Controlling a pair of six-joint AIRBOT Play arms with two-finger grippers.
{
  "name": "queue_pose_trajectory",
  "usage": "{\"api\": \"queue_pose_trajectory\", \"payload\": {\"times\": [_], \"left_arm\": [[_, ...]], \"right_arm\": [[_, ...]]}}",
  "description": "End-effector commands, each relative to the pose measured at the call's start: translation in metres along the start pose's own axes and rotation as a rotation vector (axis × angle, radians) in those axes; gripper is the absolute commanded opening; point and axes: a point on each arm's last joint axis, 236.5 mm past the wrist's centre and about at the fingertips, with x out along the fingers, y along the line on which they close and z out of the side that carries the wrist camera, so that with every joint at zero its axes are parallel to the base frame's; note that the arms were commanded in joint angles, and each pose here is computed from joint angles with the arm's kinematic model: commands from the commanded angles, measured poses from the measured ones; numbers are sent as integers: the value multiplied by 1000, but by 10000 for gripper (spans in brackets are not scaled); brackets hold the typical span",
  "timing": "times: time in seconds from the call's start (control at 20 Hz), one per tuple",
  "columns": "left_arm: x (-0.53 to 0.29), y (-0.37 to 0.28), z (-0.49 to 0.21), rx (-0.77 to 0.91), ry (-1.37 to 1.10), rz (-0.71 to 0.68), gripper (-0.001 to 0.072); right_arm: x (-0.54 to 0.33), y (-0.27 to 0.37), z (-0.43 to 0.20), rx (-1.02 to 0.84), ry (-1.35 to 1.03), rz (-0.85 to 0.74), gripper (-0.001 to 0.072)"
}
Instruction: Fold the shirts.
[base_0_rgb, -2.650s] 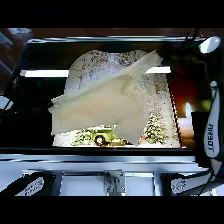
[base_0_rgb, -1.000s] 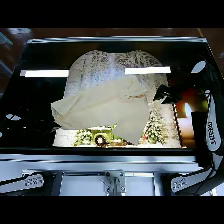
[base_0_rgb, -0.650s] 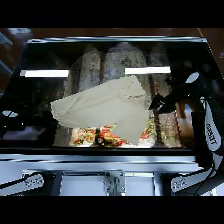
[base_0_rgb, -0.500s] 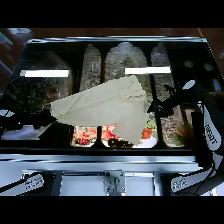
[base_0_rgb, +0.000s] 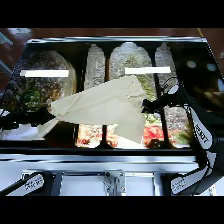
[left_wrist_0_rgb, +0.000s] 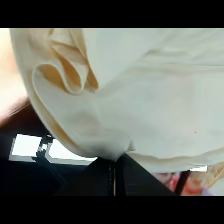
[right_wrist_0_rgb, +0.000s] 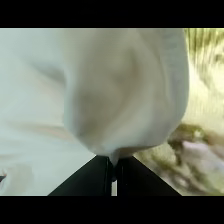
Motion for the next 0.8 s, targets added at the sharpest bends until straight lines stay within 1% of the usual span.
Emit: {"api": "queue_pose_trajectory", "payload": {"times": [0.0,0.05,0.15,0.25,0.3,0.4,0.5,0.65,0.75], "left_arm": [[-26,-23,26,83,-94,-14,38],[-46,-40,43,113,-161,-25,38],[-114,-94,83,252,-360,-54,38],[-216,-169,110,424,-627,-89,38],[-277,-210,111,516,-777,-109,38],[-387,-282,85,679,-1037,-146,39],[-470,-332,39,801,-1228,-172,38],[-538,-358,-11,801,-1386,-196,39],[-547,-356,-35,826,-1390,-142,39]], "right_arm": [[-46,32,30,-188,-140,8,64],[-82,51,48,-284,-237,5,64],[-170,99,75,-477,-460,-19,63],[-294,165,86,-629,-773,-41,63],[-360,198,77,-687,-940,-46,64],[-472,249,39,-776,-1230,-54,63],[-556,285,-22,-849,-1449,-49,63],[-620,301,-108,-930,-1612,-130,64],[-636,291,-155,-924,-1645,-211,64]]}}
